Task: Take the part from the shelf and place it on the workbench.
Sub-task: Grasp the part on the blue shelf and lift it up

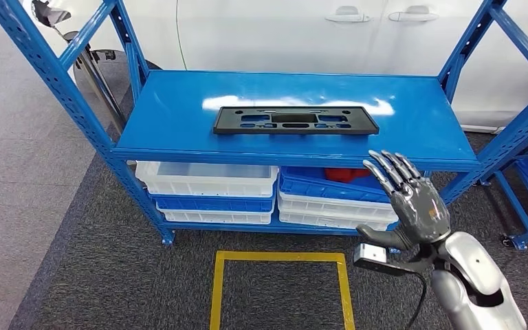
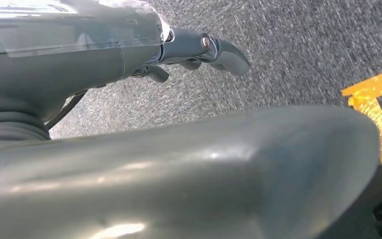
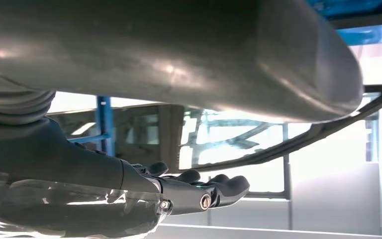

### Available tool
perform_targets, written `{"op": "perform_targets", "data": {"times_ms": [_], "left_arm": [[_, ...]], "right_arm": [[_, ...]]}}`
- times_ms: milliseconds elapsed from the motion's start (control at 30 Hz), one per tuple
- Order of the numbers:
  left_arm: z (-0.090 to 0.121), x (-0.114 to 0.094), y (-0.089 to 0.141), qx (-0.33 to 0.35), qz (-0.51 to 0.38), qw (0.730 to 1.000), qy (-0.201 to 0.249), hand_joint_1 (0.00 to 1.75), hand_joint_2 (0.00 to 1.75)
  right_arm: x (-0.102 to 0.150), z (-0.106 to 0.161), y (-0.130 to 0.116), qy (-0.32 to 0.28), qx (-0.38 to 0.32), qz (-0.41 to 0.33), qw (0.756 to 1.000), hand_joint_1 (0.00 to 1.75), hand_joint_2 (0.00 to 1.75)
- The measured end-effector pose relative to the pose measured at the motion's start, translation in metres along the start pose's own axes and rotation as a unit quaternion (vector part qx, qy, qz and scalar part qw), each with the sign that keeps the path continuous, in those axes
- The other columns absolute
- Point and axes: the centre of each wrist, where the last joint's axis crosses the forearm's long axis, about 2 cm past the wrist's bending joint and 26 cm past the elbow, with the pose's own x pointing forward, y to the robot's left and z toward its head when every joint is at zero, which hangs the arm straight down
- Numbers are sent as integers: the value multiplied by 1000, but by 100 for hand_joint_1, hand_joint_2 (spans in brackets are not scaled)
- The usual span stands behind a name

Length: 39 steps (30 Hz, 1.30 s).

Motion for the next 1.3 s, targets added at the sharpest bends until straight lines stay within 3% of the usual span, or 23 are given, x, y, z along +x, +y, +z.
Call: {"op": "perform_targets", "data": {"times_ms": [200, 600, 800, 1300], "left_arm": [[0, 0, 0, 0, -3, 1000, -1, 0, 0], [0, 1, 1, -2, -3, 1000, -6, 0, 0], [0, 0, 0, -6, -4, 1000, -13, 0, 0], [0, 1, 0, -8, -16, 1000, -17, 0, 0]], "right_arm": [[-2, -49, 7, -37, 29, 1, 999, 0, 0], [-2, -98, 16, -59, 80, 6, 995, 0, 0], [-2, -101, 29, -60, 108, 4, 992, 0, 0], [-9, -106, 33, -50, 116, -15, 992, 0, 0]]}}
